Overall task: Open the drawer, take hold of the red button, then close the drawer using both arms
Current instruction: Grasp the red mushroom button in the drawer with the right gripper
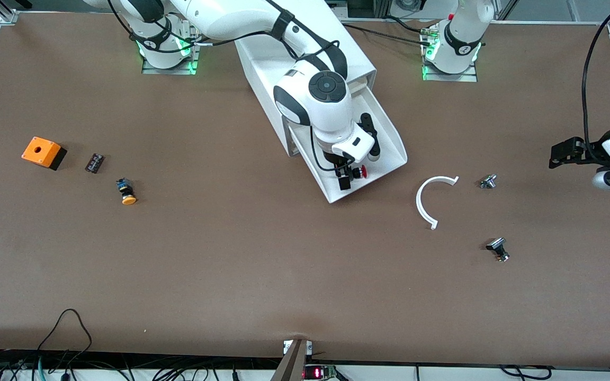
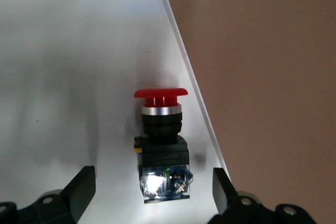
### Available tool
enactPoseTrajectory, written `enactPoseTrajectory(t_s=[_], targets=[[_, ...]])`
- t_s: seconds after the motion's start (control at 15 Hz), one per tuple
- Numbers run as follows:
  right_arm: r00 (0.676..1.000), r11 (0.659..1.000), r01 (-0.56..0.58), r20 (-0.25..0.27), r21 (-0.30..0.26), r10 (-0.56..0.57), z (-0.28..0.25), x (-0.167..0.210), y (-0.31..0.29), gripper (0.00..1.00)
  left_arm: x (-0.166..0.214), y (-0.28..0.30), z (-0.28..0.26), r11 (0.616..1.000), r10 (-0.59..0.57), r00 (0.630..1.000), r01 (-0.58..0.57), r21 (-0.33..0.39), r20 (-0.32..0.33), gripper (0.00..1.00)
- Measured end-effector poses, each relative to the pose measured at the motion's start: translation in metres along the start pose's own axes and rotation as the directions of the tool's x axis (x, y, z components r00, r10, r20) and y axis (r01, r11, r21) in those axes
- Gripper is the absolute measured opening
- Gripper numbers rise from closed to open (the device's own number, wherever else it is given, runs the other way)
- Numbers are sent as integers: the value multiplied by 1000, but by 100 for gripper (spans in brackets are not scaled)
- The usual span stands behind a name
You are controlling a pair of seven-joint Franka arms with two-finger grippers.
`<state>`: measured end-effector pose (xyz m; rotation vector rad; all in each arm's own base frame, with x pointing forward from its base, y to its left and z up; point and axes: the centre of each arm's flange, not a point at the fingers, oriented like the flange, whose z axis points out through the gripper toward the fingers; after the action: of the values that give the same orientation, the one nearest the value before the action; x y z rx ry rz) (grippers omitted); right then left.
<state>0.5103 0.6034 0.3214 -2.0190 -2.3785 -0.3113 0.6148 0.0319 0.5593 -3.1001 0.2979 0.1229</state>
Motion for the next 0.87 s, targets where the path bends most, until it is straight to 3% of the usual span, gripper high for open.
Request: enactPoseTrajectory(t_s=[0.13, 0.2, 0.27, 0.4, 0.54, 0.67, 0.87], targets=[[1000, 1000, 4, 0, 1, -4, 2, 1, -1, 91, 0, 0, 0, 1000, -17, 1000, 17, 0, 0, 100], [1000, 1000, 5, -1, 1, -5, 3, 2, -2, 75, 0, 0, 0, 1000, -21, 1000, 21, 0, 0, 100], [1000, 1000, 8, -1, 1, -8, 3, 3, -3, 75, 0, 0, 0, 1000, -23, 1000, 23, 0, 0, 100], [1000, 1000, 14, -2, -1, -14, 3, 3, -3, 62, 0, 0, 0, 1000, -24, 1000, 24, 0, 0, 100], [1000, 1000, 24, -1, -3, -24, 2, 2, -1, 57, 0, 0, 0, 1000, -25, 1000, 25, 0, 0, 100], [999, 999, 39, -2, -5, -39, 1, 1, 1, 42, 0, 0, 0, 1000, -25, 1000, 25, 0, 0, 100], [999, 999, 42, -1, -8, -42, -3, 0, 4, 41, 0, 0, 0, 1000, -26, 1000, 26, 0, 0, 100]])
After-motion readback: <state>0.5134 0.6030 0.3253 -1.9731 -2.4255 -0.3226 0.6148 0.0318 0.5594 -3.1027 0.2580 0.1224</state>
